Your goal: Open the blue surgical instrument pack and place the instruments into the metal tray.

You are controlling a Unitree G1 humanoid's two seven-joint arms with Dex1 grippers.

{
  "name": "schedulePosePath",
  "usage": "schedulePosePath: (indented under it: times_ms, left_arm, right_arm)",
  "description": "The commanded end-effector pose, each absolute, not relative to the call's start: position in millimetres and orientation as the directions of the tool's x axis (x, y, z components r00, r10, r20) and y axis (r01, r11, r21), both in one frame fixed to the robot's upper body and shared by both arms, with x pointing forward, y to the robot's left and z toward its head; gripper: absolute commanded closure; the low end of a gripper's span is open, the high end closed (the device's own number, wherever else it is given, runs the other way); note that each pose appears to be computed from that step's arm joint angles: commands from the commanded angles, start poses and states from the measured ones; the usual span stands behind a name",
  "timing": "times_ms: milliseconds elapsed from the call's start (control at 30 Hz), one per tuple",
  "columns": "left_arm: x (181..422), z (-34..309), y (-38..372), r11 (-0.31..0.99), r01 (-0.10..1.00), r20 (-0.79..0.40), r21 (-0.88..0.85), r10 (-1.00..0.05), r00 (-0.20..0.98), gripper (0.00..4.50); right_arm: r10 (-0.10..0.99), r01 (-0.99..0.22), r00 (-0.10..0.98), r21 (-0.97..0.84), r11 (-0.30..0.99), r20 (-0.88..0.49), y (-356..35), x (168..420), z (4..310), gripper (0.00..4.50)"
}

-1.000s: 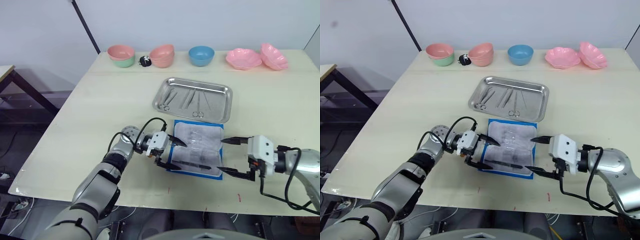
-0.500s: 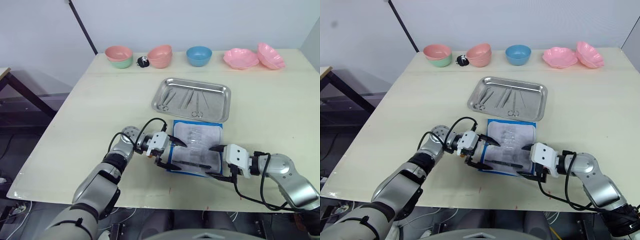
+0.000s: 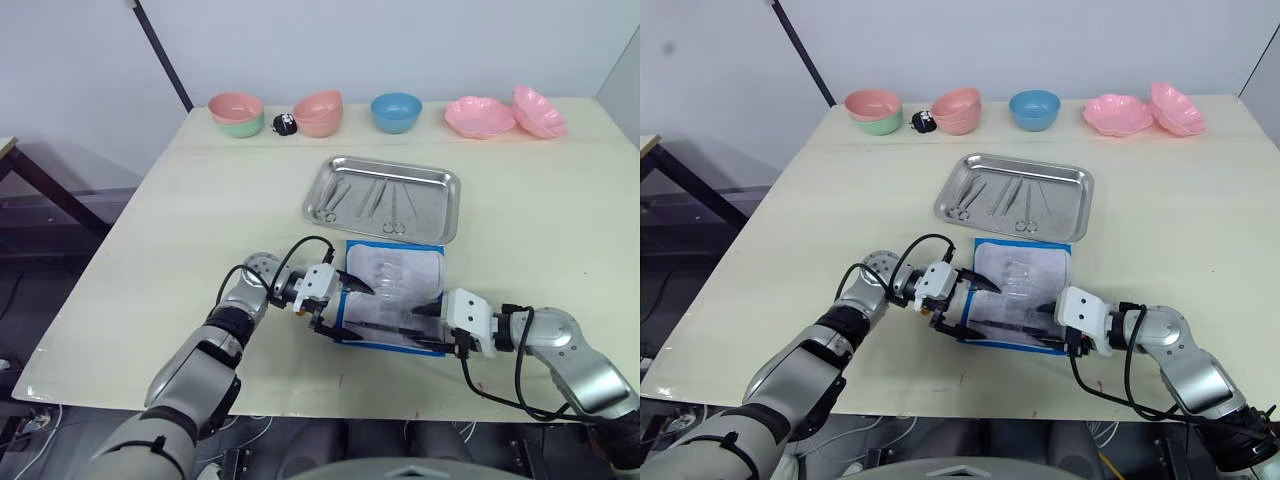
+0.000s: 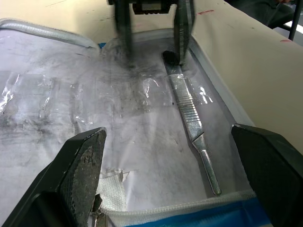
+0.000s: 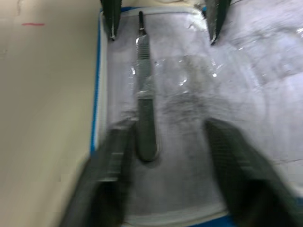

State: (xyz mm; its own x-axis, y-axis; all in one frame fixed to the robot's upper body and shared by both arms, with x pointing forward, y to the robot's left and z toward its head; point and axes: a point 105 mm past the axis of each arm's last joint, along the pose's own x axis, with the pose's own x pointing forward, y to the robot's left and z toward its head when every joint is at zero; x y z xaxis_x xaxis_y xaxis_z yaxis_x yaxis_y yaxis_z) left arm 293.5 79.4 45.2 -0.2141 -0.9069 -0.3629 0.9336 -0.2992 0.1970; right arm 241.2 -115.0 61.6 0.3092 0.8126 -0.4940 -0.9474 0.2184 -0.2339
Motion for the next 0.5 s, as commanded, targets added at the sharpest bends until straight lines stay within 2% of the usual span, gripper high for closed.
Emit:
schedulePosePath:
  times_ms: [33, 67, 200, 500]
  left_arm:
    - [241.4, -24.1, 100.0, -0.399, 0.909, -0.490, -0.121, -0.772, -0.405, 0.00]
    - [241.4, -24.1, 100.0, -0.399, 0.909, -0.490, -0.121, -0.772, -0.404, 0.00]
    - [241.4, -24.1, 100.2, -0.399, 0.909, -0.490, -0.121, -0.772, -0.404, 0.00]
    - [241.4, -24.1, 100.4, -0.395, 0.911, -0.488, -0.123, -0.775, -0.402, 0.00]
  right_arm:
    - [0.778, -0.952, 0.299, -0.227, 0.204, -0.552, -122.9, 239.5, 54.1, 4.32]
    - [0.775, -0.953, 0.295, -0.227, 0.199, -0.558, -123.3, 239.0, 53.3, 4.48]
    - [0.777, -0.954, 0.292, -0.230, 0.193, -0.557, -121.6, 239.0, 53.9, 4.48]
    - [0.793, -0.945, 0.291, -0.291, 0.150, -0.536, -106.1, 241.1, 75.2, 4.48]
